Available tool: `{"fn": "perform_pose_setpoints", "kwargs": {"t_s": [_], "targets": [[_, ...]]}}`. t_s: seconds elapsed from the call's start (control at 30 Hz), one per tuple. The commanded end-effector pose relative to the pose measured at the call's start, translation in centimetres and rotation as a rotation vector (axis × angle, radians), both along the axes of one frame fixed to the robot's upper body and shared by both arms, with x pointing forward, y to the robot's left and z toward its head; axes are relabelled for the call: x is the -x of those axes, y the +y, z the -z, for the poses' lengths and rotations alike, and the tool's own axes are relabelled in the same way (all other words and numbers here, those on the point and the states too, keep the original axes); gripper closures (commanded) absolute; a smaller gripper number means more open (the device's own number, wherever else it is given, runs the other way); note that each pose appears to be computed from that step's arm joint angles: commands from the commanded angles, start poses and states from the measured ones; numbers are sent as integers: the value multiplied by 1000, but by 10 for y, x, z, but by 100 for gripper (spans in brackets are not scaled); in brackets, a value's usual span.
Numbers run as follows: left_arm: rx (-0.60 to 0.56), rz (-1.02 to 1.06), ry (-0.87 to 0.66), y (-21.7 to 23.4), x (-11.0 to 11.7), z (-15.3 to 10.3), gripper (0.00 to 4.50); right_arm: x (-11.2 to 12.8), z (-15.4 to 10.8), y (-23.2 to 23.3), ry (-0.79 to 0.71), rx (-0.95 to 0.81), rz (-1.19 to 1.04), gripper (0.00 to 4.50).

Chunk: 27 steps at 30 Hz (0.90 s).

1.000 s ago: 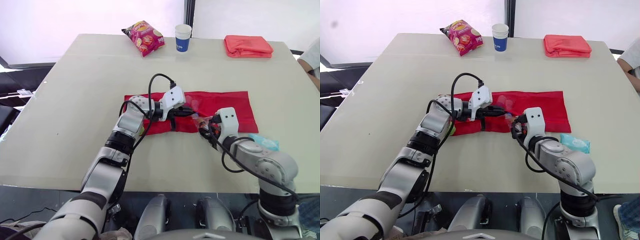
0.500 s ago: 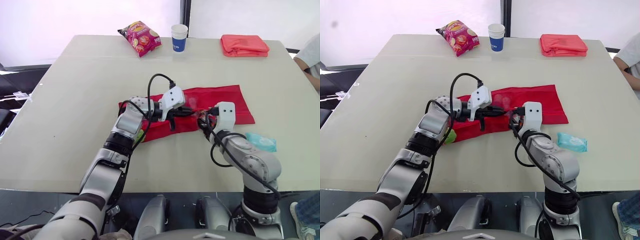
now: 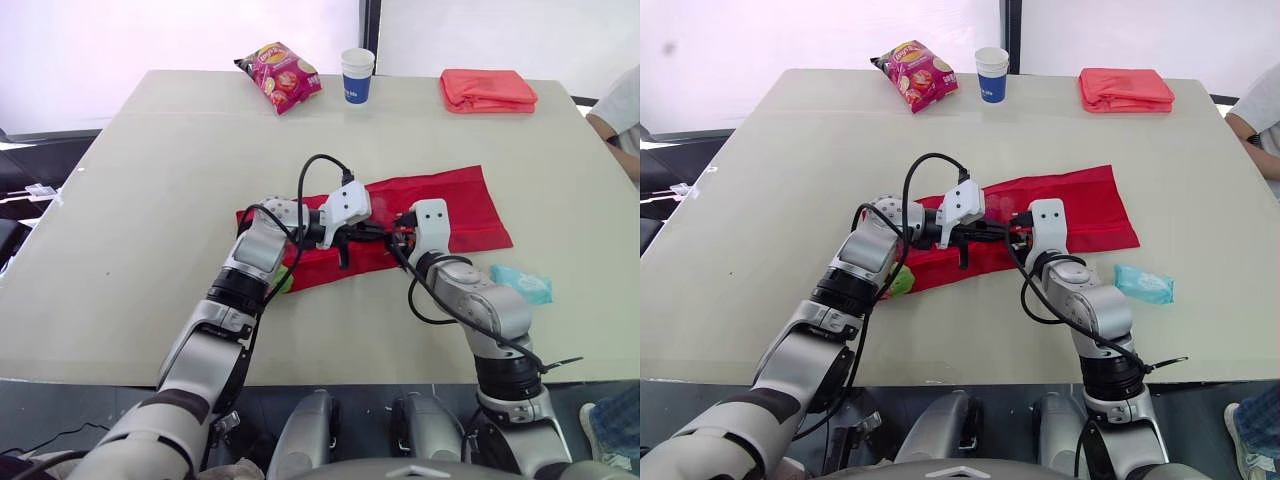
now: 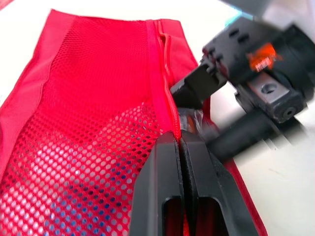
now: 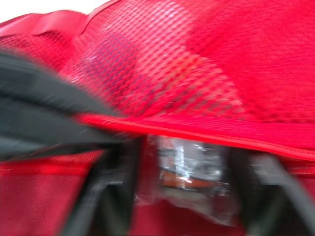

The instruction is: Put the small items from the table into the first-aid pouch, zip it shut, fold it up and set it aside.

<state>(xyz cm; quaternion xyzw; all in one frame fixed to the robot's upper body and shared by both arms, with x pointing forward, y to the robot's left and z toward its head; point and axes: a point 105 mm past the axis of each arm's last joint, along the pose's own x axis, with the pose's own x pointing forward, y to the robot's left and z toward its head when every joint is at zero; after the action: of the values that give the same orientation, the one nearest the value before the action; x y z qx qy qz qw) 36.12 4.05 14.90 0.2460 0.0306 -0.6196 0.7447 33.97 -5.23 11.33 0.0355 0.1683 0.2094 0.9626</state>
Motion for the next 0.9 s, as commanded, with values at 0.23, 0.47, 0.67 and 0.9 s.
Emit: {"fn": "perform_pose_setpoints", "kwargs": {"t_s": [0.23, 0.47, 0.67, 0.9], "targets": [[-12, 39, -19, -5, 4, -2, 450, 64, -27, -30, -67, 44, -222, 50], [-11, 47, -25, -9, 4, -4, 450, 74, -19, -22, -22, 47, -298, 172], [-13, 56, -27, -9, 5, -6, 450, 57, -5, -15, -3, 79, -275, 443], [-22, 76, -26, -10, 10, -3, 450, 19, -12, -22, -118, 157, -159, 443]]}}
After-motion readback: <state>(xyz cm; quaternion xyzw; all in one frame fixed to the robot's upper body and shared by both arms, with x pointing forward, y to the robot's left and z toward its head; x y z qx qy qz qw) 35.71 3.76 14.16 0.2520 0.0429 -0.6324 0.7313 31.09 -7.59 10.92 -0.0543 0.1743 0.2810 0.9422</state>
